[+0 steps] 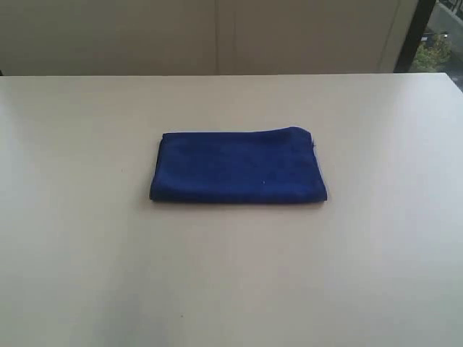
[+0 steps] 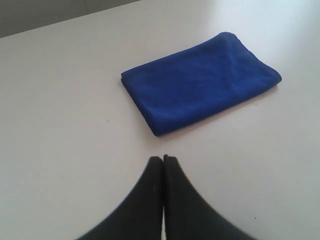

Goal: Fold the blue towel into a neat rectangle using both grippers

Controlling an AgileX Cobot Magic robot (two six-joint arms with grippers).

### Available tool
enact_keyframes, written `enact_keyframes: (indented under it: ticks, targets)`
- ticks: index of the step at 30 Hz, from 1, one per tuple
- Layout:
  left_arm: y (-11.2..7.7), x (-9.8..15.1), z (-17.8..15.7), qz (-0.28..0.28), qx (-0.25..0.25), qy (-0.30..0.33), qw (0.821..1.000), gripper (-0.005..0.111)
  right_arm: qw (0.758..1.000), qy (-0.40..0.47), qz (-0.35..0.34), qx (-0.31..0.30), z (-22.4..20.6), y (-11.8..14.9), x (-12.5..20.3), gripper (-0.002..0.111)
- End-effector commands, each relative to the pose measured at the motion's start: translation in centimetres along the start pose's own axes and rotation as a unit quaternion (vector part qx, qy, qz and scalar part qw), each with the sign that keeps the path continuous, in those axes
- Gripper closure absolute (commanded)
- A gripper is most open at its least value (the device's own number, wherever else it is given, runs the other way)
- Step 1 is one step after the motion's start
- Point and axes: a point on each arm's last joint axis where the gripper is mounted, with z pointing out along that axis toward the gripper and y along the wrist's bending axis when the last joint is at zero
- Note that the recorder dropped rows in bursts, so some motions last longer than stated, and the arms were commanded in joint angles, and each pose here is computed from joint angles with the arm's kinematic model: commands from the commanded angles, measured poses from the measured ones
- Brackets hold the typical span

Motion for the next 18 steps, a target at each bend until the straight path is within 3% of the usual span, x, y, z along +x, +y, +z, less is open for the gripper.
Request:
enact_keyframes:
  ticks: [1,9,18]
  targets:
    - [-0.1,0.1,-0.1,-0.007,0.003,-0.003,1.000,0.107,1.000,-0.006,-0.003,0.005,0.0,-0.1,0.0,0.108]
    - [-0.1,0.1,-0.1,-0.007,0.003,-0.003,1.000,0.107,0.998,-0.035,0.000,0.047,-1.1,0.0,0.1,0.108]
    - [-0.1,0.1,-0.1,-0.007,0.003,-0.003,1.000,0.107,0.998,-0.048,-0.001,0.047,-1.6,0.1,0.2,0.108]
